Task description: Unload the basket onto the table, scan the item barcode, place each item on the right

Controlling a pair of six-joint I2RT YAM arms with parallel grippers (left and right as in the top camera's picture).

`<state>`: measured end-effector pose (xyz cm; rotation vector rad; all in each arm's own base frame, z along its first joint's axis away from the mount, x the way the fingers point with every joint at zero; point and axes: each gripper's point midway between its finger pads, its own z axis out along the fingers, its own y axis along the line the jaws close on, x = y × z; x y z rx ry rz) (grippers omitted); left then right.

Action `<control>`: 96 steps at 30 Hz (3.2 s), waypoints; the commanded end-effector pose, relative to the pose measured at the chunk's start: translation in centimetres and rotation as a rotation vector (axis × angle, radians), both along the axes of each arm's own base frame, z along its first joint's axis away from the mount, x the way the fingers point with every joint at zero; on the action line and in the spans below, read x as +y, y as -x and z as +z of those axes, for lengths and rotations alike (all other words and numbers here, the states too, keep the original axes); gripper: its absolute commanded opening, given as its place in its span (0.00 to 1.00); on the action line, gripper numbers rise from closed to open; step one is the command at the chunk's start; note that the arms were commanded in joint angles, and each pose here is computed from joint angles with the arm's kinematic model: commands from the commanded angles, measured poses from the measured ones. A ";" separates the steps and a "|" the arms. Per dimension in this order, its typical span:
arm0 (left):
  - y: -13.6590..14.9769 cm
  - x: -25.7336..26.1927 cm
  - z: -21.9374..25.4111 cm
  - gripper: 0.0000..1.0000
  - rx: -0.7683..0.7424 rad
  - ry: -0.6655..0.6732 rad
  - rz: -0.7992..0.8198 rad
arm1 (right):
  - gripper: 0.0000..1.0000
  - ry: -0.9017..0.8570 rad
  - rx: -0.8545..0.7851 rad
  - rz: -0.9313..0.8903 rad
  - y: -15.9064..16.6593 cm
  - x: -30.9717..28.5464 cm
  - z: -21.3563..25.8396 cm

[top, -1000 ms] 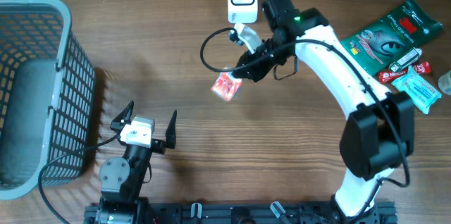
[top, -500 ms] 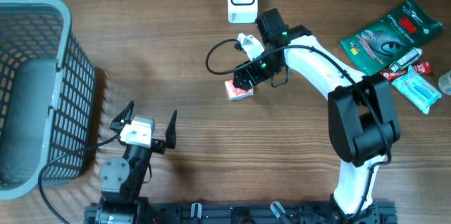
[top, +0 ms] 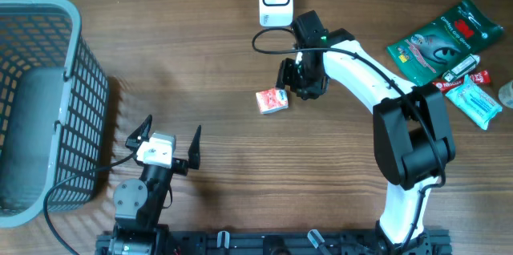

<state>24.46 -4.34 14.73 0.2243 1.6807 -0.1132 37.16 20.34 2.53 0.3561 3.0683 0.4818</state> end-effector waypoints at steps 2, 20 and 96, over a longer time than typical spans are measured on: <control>0.1 -0.3 -0.3 1.00 0.002 -0.011 -0.018 | 0.46 0.008 0.082 -0.111 0.8 0.0 -0.9; 0.1 -0.3 -0.2 1.00 0.001 -0.011 -0.018 | 0.72 0.198 -0.122 0.248 2.9 1.3 3.1; 0.1 -0.3 -0.2 1.00 0.001 -0.011 -0.018 | 0.05 -1.060 0.355 -0.747 -8.6 6.0 15.9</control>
